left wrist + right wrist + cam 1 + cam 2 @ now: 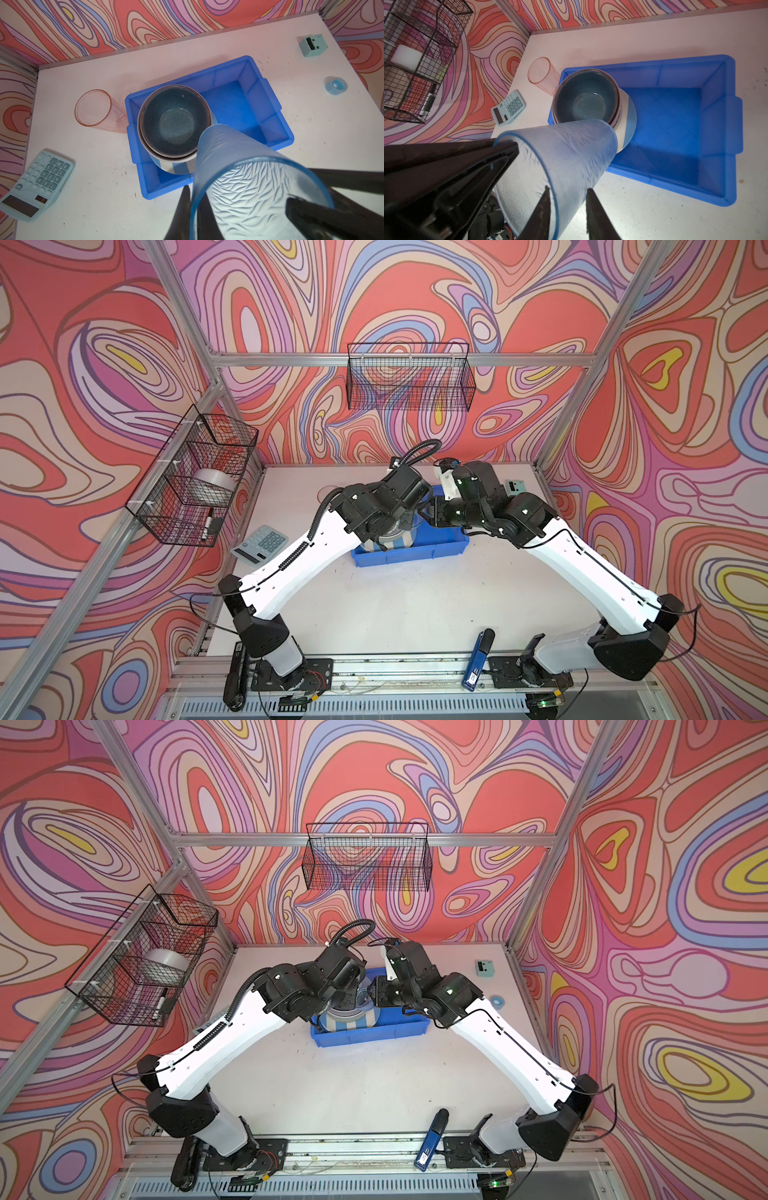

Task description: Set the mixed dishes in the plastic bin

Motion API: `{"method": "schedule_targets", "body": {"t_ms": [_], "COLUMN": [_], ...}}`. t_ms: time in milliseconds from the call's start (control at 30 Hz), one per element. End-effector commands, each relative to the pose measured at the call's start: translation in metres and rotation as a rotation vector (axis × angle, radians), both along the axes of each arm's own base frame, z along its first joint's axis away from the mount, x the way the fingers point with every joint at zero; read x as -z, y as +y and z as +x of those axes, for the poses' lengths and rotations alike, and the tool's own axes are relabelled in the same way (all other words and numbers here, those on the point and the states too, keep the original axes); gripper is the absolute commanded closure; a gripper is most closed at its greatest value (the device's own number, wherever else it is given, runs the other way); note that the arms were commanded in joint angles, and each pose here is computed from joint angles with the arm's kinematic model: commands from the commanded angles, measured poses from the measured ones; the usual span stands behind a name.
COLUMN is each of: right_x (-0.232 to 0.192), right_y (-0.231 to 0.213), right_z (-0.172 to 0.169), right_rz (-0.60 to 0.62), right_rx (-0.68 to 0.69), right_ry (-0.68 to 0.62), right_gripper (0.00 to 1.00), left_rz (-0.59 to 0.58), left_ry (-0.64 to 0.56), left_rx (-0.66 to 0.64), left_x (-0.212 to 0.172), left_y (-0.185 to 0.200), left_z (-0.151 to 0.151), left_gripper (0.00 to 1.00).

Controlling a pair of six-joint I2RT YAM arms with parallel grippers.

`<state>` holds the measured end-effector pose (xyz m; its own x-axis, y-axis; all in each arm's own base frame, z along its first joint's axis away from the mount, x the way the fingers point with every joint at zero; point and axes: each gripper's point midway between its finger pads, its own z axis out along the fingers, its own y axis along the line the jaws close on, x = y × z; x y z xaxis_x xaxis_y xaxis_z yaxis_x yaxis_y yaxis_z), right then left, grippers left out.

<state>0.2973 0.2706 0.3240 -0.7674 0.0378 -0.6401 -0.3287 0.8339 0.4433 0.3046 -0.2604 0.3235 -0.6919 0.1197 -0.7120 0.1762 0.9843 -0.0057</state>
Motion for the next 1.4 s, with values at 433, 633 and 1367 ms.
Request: {"method": "schedule_targets", "body": {"t_ms": [433, 633, 1367], "right_x": [0.022, 0.027, 0.014], "right_y": [-0.003, -0.003, -0.021], "right_z": [0.013, 0.015, 0.014], "right_rz": [-0.07, -0.087, -0.107], "right_rx": [0.066, 0.073, 0.129], "right_ry": [0.036, 0.043, 0.0], "right_gripper": [0.79, 0.78, 1.0], "left_rz": [0.024, 0.026, -0.145], "left_ry": [-0.048, -0.057, 0.049], "left_rx": [0.074, 0.079, 0.097], "left_x": [-0.008, -0.01, -0.005], "left_y": [-0.017, -0.017, -0.024], "left_z": [-0.006, -0.007, -0.033], "left_gripper": [1.0, 1.0, 0.8]}}
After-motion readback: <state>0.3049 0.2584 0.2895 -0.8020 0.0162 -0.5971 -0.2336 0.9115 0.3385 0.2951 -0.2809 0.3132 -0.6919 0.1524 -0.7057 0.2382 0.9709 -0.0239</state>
